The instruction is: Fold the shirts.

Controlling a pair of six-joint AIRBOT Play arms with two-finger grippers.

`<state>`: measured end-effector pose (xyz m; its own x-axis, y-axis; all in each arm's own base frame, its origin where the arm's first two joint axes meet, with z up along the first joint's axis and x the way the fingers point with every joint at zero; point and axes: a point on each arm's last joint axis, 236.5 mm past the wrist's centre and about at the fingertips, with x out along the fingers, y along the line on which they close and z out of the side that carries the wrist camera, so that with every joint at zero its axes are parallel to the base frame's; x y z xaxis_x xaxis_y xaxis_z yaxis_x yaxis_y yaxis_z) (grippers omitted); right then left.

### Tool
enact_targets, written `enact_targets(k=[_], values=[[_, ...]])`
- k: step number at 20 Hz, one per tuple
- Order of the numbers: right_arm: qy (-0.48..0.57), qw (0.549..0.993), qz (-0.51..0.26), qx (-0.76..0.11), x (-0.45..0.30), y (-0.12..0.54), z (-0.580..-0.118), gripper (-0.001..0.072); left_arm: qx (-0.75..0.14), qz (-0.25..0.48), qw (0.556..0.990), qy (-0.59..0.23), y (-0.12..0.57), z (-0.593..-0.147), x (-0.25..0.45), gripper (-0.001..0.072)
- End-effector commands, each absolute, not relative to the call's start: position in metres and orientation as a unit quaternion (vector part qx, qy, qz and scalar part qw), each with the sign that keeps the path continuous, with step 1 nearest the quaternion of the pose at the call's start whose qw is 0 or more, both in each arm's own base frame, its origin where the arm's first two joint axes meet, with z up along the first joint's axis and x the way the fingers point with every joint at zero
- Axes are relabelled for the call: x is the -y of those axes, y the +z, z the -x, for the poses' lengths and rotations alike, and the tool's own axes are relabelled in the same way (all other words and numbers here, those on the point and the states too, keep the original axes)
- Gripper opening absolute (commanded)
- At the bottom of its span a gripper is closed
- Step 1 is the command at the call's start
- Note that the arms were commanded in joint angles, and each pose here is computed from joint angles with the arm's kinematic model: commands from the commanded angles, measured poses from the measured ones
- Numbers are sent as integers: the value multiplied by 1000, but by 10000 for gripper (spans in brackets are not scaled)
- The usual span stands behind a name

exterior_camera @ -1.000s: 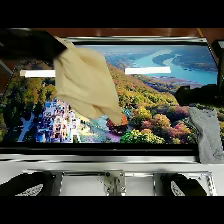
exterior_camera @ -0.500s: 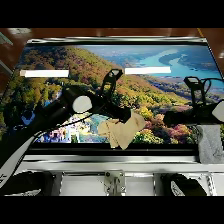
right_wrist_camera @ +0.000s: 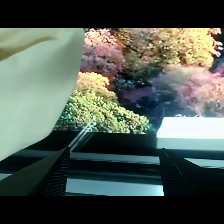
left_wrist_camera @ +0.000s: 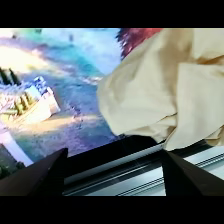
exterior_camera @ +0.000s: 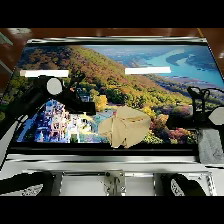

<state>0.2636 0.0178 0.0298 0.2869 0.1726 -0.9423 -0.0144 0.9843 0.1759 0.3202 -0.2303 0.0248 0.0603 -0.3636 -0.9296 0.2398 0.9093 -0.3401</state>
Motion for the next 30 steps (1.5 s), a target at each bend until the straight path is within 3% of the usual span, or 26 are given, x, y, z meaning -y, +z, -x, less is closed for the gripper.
enact_targets(k=[1,6,12,16,17,18,19,23,25,26,27,28,30], values=[[97,779,-190,-589,-32,13,-260,676,-695,88,687,-193,-19,-293,209,714],[130,724,-313,-601,-57,-18,-274,677,-675,236,674,-187,-70,-291,249,713],[131,706,-387,-578,-79,-35,-310,676,-662,280,669,-189,-101,-303,286,705],[130,711,-372,-582,-96,-51,-320,676,-645,302,679,-175,-105,-316,290,427],[123,715,-370,-580,-98,-55,-324,677,-643,303,682,-174,-105,-318,289,225],[114,718,-370,-578,-100,-60,-328,677,-642,301,683,-177,-104,-318,290,97],[109,720,-369,-577,-101,-64,-331,676,-640,295,685,-183,-103,-318,290,41],[97,721,-363,-582,-107,-81,-336,664,-643,276,683,-211,-97,-314,294,39],[87,714,-367,-590,-108,-91,-336,482,-639,273,685,-218,-92,-316,295,38],[83,709,-371,-594,-109,-95,-335,353,-634,268,689,-226,-89,-318,296,39],[82,706,-373,-597,-109,-96,-334,167,-628,263,694,-234,-84,-321,298,39],[83,707,-372,-596,-109,-95,-334,61,-621,261,699,-240,-79,-326,299,38],[116,723,-344,-587,-111,-81,-338,59,-600,247,720,-246,-65,-342,293,36]])
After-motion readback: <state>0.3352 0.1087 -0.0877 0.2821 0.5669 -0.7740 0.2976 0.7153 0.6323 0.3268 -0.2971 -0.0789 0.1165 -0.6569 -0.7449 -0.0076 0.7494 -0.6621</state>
